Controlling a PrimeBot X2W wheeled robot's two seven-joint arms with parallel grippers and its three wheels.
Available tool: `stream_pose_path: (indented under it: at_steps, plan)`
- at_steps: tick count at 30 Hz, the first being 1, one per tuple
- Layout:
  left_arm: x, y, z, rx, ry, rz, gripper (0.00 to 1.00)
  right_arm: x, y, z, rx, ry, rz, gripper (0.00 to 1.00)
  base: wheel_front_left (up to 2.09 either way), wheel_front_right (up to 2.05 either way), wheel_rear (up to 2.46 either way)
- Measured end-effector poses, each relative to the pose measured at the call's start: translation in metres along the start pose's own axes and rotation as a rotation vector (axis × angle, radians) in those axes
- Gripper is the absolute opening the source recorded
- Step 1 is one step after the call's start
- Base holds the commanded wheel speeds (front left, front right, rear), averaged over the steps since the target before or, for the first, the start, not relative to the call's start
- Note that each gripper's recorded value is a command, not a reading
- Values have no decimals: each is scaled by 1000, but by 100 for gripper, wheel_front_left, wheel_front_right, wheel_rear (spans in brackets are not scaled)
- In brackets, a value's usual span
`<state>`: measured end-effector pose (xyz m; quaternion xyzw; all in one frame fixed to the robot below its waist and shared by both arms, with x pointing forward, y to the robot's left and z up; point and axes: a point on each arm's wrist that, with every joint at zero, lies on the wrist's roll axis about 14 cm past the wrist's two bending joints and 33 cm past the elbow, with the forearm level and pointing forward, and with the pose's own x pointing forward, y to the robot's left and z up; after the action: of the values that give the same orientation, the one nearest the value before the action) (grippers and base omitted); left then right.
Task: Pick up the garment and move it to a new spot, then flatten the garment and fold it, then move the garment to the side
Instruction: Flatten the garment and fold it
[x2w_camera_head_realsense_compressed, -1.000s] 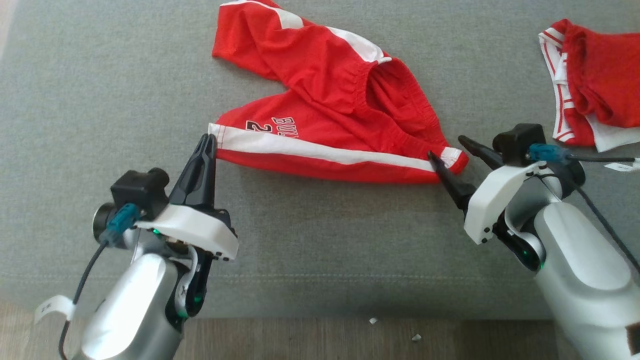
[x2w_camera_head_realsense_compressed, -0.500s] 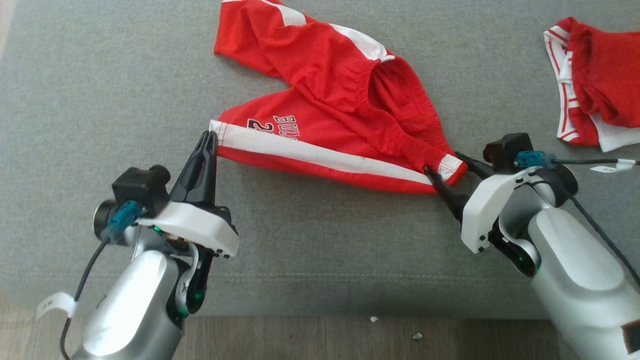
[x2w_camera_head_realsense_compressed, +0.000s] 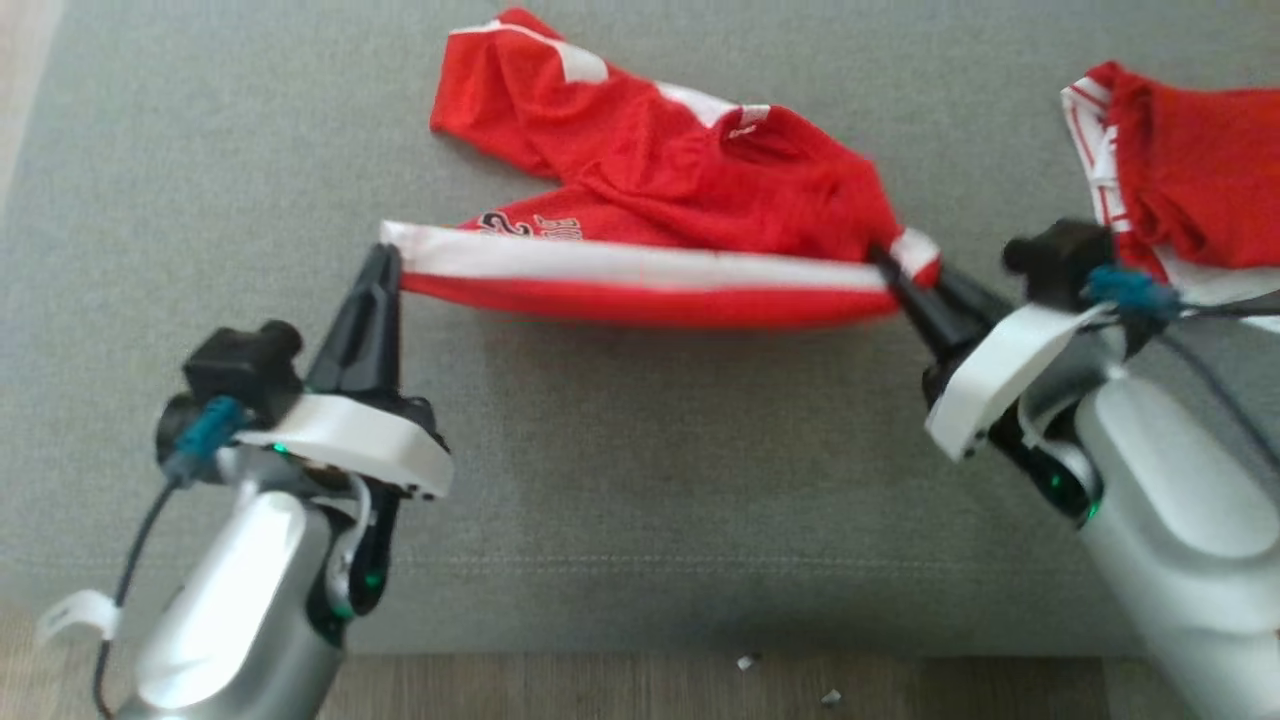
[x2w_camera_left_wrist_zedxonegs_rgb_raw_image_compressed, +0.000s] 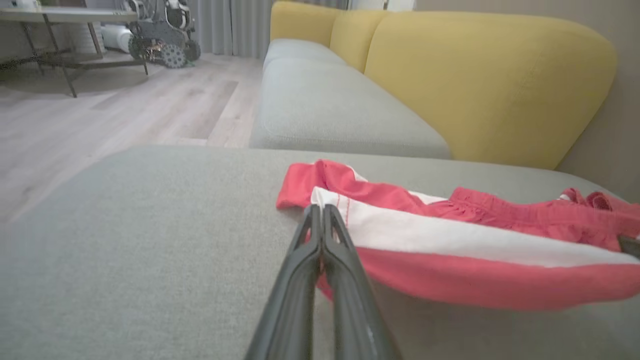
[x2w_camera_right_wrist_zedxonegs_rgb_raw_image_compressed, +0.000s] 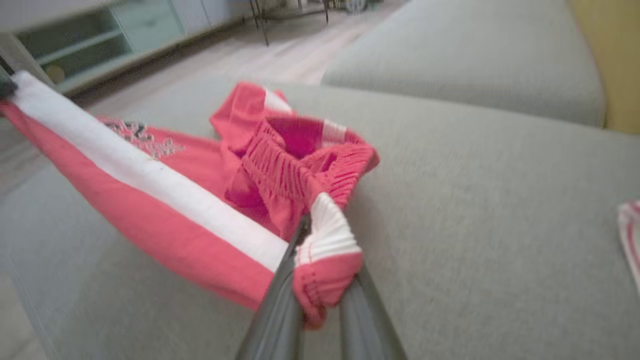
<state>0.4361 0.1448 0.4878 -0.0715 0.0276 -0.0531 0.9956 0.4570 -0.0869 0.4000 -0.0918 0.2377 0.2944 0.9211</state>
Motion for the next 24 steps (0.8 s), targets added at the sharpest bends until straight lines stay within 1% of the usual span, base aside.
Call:
stream_pose_path:
  at_steps: [5,8,12,18,21,24]
  plan:
    - [-2,4,38,14,-106,6,0,-14,-6,68,51,-214,-11,0,0,0,0]
    - [-2,2,65,18,-176,6,0,-26,-9,100,65,-305,-15,0,0,0,0]
    - [0,-8,103,26,-267,-27,0,-45,-17,140,117,-415,-24,0,0,0,0]
    - [-7,-22,139,48,-349,-68,0,-78,-17,198,176,-543,-10,0,0,0,0]
    - [-14,-29,152,54,-382,-85,0,-94,-14,217,203,-581,1,0,0,0,0]
    - [-24,-36,168,67,-417,-100,0,-111,-13,229,242,-598,1,0,0,0,0]
